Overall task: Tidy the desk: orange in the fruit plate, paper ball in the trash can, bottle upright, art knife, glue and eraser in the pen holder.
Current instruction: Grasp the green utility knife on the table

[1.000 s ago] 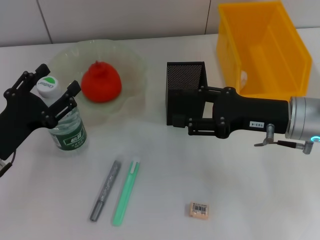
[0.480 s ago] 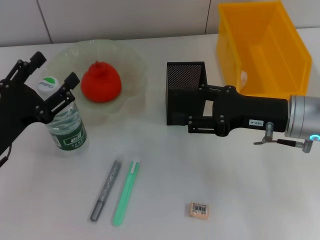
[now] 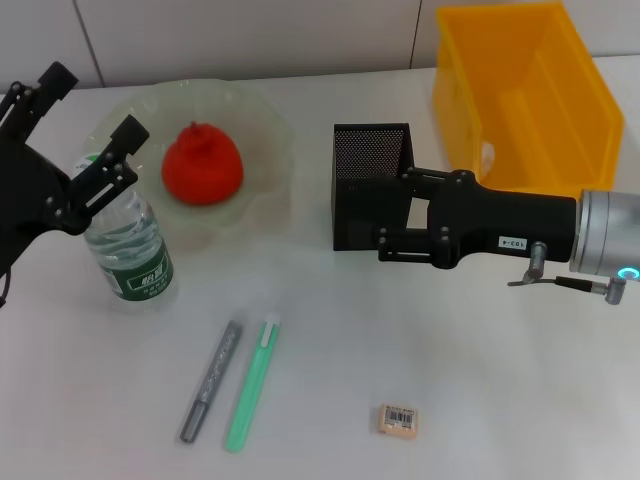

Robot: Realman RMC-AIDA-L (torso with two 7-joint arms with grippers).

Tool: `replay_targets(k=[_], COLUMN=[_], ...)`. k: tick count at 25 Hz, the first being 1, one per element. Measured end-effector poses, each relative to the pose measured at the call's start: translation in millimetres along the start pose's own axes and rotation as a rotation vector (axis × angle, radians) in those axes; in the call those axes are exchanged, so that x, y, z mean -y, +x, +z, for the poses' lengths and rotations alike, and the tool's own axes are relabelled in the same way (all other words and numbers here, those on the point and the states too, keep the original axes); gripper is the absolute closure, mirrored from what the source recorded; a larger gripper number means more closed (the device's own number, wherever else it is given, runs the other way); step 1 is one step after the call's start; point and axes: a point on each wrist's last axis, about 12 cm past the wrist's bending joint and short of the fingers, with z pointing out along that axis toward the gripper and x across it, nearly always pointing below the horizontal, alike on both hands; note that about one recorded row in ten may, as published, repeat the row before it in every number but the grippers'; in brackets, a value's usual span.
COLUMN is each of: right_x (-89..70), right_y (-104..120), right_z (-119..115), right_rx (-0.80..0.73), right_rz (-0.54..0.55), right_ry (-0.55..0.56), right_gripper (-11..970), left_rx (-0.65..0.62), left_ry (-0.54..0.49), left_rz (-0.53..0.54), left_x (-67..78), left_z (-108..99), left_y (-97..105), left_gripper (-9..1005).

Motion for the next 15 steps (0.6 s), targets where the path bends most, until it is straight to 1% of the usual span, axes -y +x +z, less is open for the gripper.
replay_targets(k=[1,3,4,5,7,8,9,10,11,12,14,15], right_x=[0.3,0.7,1.2,1.2,1.8,1.9,2.2,2.2,2.3,2.4,2.6,2.6], right_y=[0,0,1,1,1,1,2,2,3,3,6,6], right_z=[0,-1,-1,-1,-2,-2,-3,-3,-4,-5,-8,-8], right_rx=[0.000,0.001,0.002,0.002,0.000,-0.003,-0.014,-0.014,-0.020,-0.026,-0.051,-0.051], right_rz=[-0.002,-0.003,-0.003,-0.003,-0.005,-0.006,-0.010,-0.010,-0.012,-0.014,-0.021,-0.021], right_ry=[0.003,0.008,0.012,0.012,0.016,0.017,0.018,0.018,0.019,0.019,0.018,0.018], right_gripper=[193,193,193,193,193,193,193,193,193,193,193,193], left_rx=[0.011,0.011,0.024,0.024,0.015,0.015,-0.002,-0.016,-0.016,-0.040,-0.040,-0.113], left_ry=[0.022,0.022,0.100,0.100,0.234,0.234,0.319,0.362,0.362,0.413,0.413,0.515], left_rz=[-0.008,-0.008,-0.041,-0.041,-0.056,-0.056,-0.066,-0.075,-0.075,-0.086,-0.086,-0.127], left_x=[1.1,1.1,3.3,3.3,8.1,8.1,10.6,11.8,11.8,13.2,13.2,16.3], left_z=[1,1,6,6,11,11,15,17,17,19,19,24], left_y=[-2,-2,-8,-8,-15,-15,-19,-21,-21,-23,-23,-25], left_gripper=[143,143,143,143,144,144,144,145,146,147,148,149])
